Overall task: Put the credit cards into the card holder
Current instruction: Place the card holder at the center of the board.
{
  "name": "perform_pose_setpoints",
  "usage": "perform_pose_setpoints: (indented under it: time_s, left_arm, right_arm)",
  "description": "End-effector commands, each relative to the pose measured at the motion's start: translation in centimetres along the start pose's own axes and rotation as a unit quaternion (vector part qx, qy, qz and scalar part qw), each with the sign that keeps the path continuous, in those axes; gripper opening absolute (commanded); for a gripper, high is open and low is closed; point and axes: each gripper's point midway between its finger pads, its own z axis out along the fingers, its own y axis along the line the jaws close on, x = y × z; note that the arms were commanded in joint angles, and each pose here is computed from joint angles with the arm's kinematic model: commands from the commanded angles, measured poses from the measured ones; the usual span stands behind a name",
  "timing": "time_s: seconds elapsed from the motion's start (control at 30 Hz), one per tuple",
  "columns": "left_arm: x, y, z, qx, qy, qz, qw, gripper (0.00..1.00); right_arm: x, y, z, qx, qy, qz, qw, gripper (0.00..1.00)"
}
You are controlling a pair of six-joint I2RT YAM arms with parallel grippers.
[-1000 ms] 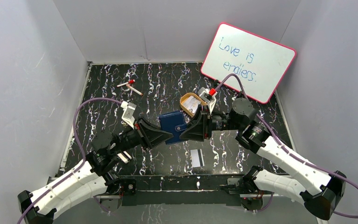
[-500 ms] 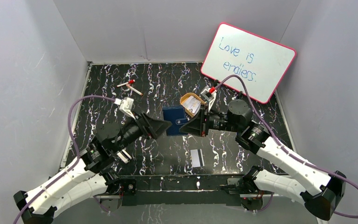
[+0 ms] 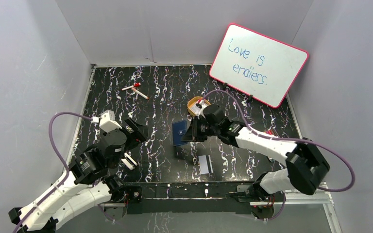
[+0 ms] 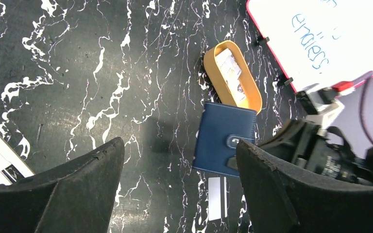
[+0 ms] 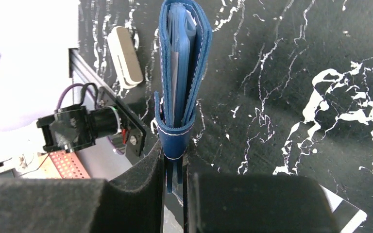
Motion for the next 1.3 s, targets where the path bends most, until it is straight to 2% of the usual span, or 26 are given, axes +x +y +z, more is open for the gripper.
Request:
perform_pose_setpoints:
  time_s: [0.0, 0.2, 0.47, 0.87, 1.1, 1.27]
  left_arm:
    - [-0.3, 1.0, 0.1, -0.013, -0.016, 0.017, 1.000, 0.80]
    - [0.6, 1.4, 0.0, -0.009, -0.003, 0.006, 1.000, 0.80]
    - [1.3, 1.3, -0.4, 0.014, 0.011, 0.012, 1.000, 0.79]
    - [2.3, 2.2, -0.1, 0.007, 0.019, 0.012, 1.000, 0.80]
    - [3.2, 1.8, 0.7, 0.001, 0.034, 0.015, 0.999, 0.80]
    - [3.7, 1.7, 0.9, 0.000, 0.045, 0.013, 0.999, 0.80]
  right_arm:
    - [-1.8, 2.1, 1.9, -0.027, -0.044, 0.027, 0.998, 0.00]
    - [0.3, 0.0, 6.0, 0.010, -0.020, 0.088, 0.996, 0.00]
    - [1.6, -1.1, 9.3, 0.006, -0.002, 0.110, 0.994, 0.00]
    - [2.5, -7.1, 9.7, 0.093, -0.001, 0.113, 0.989, 0.00]
    - [3.1, -7.1, 11.0, 0.085, 0.018, 0.135, 0.987, 0.00]
    - [2.2, -7.3, 11.4, 0.104, 0.009, 0.121, 0.987, 0.00]
